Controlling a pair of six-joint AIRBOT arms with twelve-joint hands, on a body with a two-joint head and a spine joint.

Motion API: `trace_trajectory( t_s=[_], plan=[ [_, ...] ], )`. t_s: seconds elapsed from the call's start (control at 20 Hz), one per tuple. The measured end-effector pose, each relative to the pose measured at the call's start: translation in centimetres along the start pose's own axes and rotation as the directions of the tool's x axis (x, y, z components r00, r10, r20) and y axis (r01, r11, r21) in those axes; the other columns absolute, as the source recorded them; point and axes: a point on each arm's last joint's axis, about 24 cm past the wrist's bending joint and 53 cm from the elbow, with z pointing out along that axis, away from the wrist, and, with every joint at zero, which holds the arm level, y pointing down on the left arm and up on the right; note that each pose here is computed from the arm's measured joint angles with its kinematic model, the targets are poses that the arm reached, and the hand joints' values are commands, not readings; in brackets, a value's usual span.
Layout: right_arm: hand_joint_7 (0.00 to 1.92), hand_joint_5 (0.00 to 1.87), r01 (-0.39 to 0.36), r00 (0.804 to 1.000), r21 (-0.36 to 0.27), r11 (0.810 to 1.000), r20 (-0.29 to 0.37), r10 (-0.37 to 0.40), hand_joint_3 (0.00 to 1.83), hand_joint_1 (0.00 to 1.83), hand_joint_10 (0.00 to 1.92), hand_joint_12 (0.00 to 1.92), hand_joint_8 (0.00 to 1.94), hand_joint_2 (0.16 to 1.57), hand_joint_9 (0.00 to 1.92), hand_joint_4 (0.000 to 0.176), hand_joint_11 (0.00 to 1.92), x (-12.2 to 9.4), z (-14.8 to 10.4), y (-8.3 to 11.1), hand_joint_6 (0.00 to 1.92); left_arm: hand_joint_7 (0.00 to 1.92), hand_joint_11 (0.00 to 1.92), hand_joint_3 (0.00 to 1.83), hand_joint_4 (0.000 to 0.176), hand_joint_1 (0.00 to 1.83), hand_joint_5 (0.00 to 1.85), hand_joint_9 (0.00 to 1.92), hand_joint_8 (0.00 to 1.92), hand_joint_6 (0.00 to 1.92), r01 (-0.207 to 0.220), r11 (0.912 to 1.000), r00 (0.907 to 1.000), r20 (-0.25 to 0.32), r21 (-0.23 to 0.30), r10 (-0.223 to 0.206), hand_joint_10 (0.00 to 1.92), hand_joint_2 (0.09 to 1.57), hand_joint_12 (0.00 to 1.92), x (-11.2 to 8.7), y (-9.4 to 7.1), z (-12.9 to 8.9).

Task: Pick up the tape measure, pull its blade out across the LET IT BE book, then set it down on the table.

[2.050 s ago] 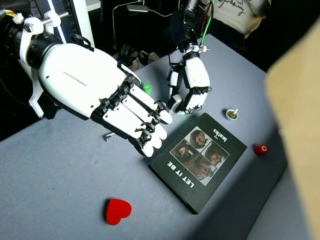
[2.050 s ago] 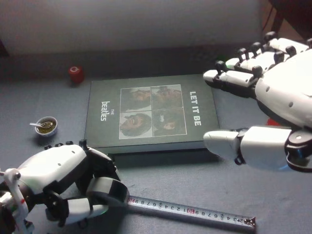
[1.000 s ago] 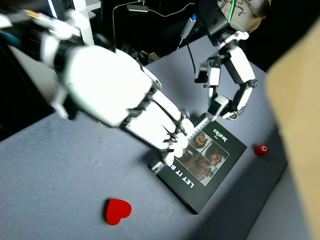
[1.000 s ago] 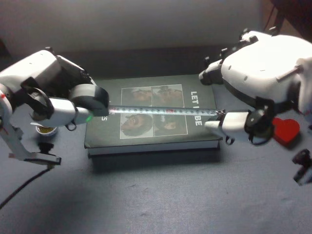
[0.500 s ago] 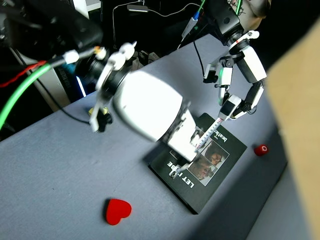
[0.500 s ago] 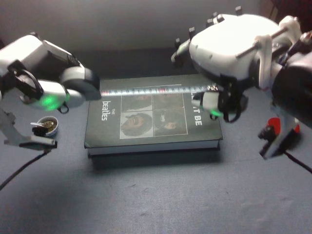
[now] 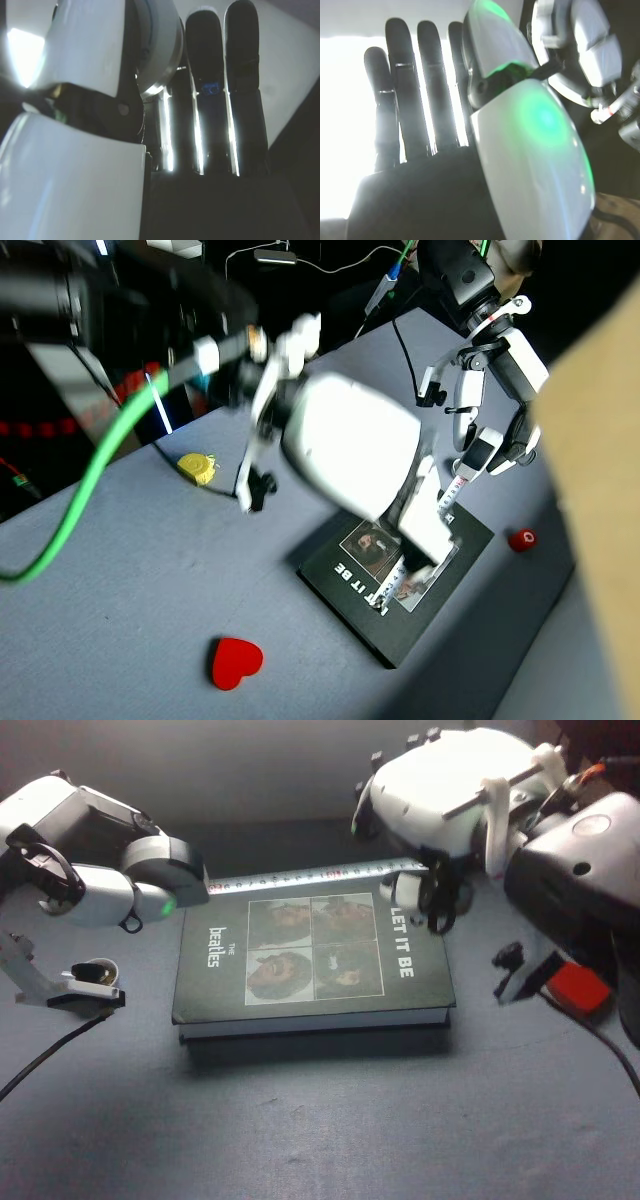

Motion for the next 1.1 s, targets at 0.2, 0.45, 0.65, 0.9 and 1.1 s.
trace_trajectory(
  t_s=[0.2, 0.45, 0.65, 0.9, 1.1],
  plan=[
    [0.79, 0.78, -0.027, 0.999, 0.008, 1.000, 0.030, 0.027, 0.00, 1.08, 0.12, 1.26, 0.03, 1.17, 0.76, 0.000, 0.28, -0.7, 0.9, -0.4, 0.07, 1.06, 0.85, 0.00, 0.000, 1.39, 1.13, 0.97, 0.81, 0.59, 0.005, 1.0000, 0.9996, -0.027, -0.007, -0.006, 1.16, 1.07, 0.92, 0.7, 0.1, -0.1],
    [0.80, 0.77, -0.037, 0.999, 0.031, 0.999, 0.039, 0.036, 0.00, 1.09, 0.13, 1.28, 0.03, 1.18, 0.78, 0.000, 0.28, -0.9, 2.1, -1.2, 0.06, 1.02, 0.85, 0.00, 0.000, 1.38, 1.10, 0.97, 0.86, 0.64, 0.014, 0.9999, 0.9995, -0.029, 0.002, -0.014, 1.18, 1.08, 0.94, 0.8, -0.2, 0.0],
    [0.81, 0.78, -0.034, 0.999, 0.036, 0.999, 0.022, 0.034, 0.00, 1.08, 0.14, 1.29, 0.03, 1.18, 0.77, 0.000, 0.29, 0.5, 2.0, -1.8, 0.05, 1.02, 0.85, 0.00, 0.000, 1.38, 1.10, 0.97, 0.86, 0.63, 0.016, 0.9999, 0.9995, -0.027, 0.002, -0.016, 1.19, 1.08, 0.94, 0.7, -0.2, 0.0],
    [0.82, 0.78, -0.032, 0.999, 0.044, 0.998, 0.022, 0.031, 0.01, 1.08, 0.15, 1.29, 0.03, 1.20, 0.77, 0.000, 0.29, 0.9, 2.2, -2.2, 0.05, 1.03, 0.84, 0.00, 0.000, 1.38, 1.10, 0.96, 0.86, 0.62, 0.015, 0.9999, 0.9997, -0.022, 0.004, -0.015, 1.19, 1.08, 0.93, 0.3, -0.2, 0.2],
    [0.82, 0.78, -0.022, 0.999, 0.042, 0.999, 0.026, 0.021, 0.00, 1.08, 0.15, 1.29, 0.03, 1.20, 0.77, 0.000, 0.28, 0.8, 2.2, -2.2, 0.04, 1.03, 0.83, 0.00, 0.000, 1.38, 1.11, 0.95, 0.86, 0.63, 0.020, 0.9998, 0.9997, -0.011, 0.007, -0.020, 1.18, 1.08, 0.92, -0.2, -0.2, 0.2]
  ],
)
